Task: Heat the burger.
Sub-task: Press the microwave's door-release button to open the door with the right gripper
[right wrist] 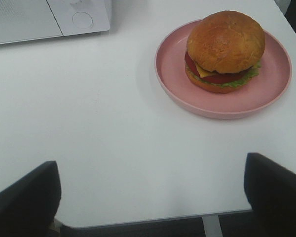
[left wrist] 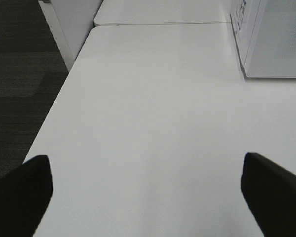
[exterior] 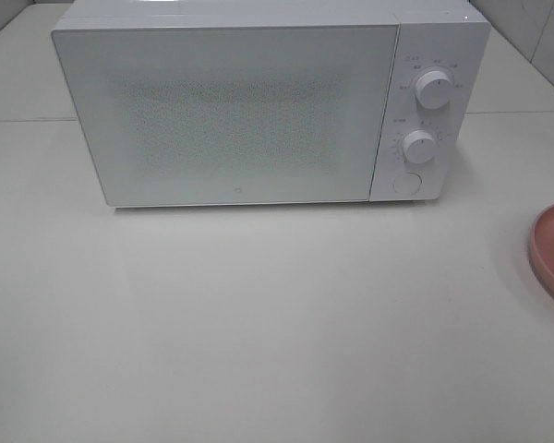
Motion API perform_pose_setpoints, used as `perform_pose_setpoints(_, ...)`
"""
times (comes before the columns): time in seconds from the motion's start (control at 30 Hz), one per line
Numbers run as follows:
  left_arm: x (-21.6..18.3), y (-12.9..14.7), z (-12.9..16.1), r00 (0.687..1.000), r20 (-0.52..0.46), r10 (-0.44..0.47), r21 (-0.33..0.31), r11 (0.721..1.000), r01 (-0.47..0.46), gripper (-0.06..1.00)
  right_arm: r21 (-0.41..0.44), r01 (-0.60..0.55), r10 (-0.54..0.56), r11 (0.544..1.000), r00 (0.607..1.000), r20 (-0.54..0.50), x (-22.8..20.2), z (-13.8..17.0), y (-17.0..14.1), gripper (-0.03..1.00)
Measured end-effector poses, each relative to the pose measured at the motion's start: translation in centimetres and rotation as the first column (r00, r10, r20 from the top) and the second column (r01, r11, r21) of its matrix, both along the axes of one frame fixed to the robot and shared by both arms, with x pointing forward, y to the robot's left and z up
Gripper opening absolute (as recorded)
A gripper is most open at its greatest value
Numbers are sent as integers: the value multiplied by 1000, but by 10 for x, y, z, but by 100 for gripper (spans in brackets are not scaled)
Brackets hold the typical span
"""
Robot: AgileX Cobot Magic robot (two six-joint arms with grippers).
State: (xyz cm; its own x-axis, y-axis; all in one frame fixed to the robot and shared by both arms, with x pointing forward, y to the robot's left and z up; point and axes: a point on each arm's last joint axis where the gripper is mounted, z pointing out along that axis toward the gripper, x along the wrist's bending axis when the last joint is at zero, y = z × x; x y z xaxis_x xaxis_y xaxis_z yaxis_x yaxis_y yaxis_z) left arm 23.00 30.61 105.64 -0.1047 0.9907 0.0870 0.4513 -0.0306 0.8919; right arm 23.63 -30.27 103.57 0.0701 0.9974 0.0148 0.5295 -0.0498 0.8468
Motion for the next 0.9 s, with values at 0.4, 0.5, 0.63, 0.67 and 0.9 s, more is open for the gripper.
perform_pose_setpoints(0.4,0,0,0,1000,0,0,0,1000,0,98,0,0,0,1000,1000,0,0,0,0,97)
perform_pose_setpoints(0.5,0,0,0,1000,0,0,0,1000,0,98,0,0,0,1000,1000,0,0,0,0,97)
perform_pose_setpoints(0.63,0,0,0,1000,0,0,0,1000,0,98,0,0,0,1000,1000,0,0,0,0,97)
perform_pose_setpoints(0.67,0,0,0,1000,0,0,0,1000,0,98,0,0,0,1000,1000,0,0,0,0,97)
perform_pose_setpoints(0.9,0,0,0,1000,0,0,0,1000,0,98,-37,-40,42,999,997,66,1,10,2,82)
